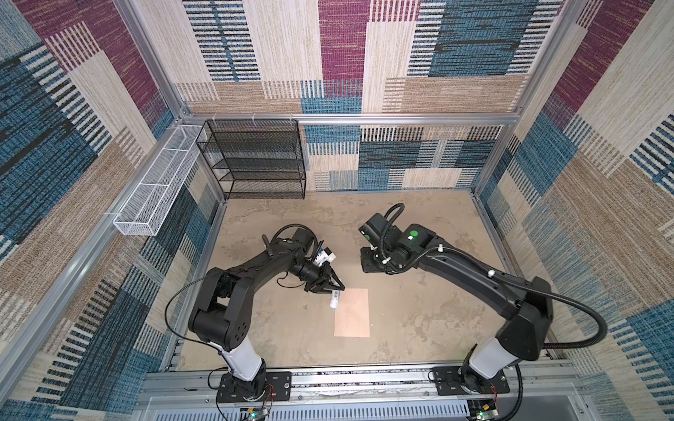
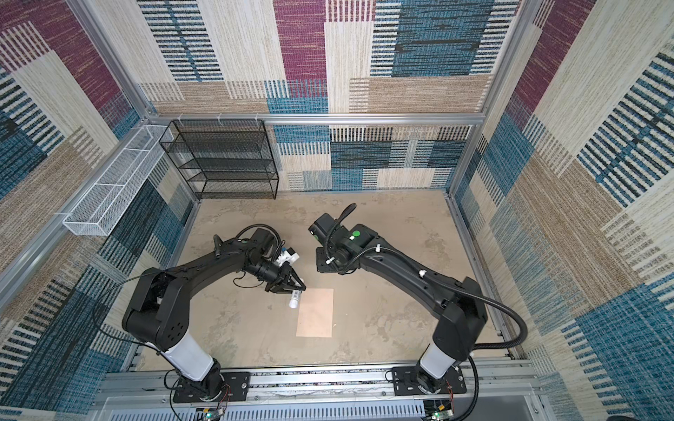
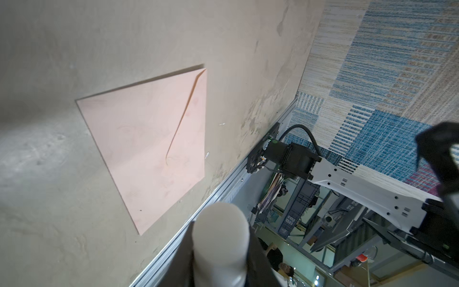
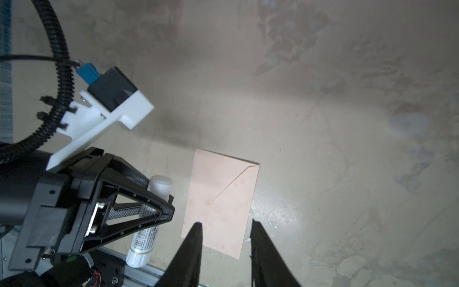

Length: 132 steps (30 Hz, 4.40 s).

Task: Place the letter into the envelope and seal it

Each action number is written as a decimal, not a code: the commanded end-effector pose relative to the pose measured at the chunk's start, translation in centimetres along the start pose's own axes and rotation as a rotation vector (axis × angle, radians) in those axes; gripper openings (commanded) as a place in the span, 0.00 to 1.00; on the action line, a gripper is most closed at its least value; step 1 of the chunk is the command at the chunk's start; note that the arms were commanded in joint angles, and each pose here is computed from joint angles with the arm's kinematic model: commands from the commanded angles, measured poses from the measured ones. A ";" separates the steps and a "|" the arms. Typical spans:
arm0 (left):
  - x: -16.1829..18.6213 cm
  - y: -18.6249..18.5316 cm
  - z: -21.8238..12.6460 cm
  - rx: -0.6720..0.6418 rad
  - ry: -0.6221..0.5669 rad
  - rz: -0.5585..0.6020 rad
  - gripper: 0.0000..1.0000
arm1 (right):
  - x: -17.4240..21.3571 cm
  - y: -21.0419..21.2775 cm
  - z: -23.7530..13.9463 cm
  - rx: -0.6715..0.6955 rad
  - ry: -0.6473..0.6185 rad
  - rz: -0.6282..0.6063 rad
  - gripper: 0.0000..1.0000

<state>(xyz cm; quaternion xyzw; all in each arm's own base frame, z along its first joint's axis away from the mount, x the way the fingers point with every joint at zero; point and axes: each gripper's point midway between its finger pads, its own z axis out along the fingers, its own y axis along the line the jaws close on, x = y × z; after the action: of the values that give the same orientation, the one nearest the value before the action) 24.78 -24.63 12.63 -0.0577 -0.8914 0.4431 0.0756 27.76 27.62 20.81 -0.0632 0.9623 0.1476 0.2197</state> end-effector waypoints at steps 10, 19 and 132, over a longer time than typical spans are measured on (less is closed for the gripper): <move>-10.9 -15.0 -11.7 0.081 -0.635 0.330 0.00 | -5.8 1.8 -13.5 -0.434 -0.900 -0.210 0.49; -14.1 -21.8 -14.0 0.142 -0.938 0.518 0.00 | -5.8 3.5 -11.6 -0.450 -0.930 -0.353 0.59; -12.5 -21.9 -14.3 -0.089 -1.032 0.608 0.00 | -12.7 4.7 -6.8 -0.315 -1.093 -0.537 0.50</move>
<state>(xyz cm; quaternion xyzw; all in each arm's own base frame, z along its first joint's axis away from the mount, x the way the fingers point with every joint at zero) 38.73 -28.90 37.23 -0.0873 -0.7774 0.3866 -0.4884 35.21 30.71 32.30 -0.2539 0.6426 0.2482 0.6790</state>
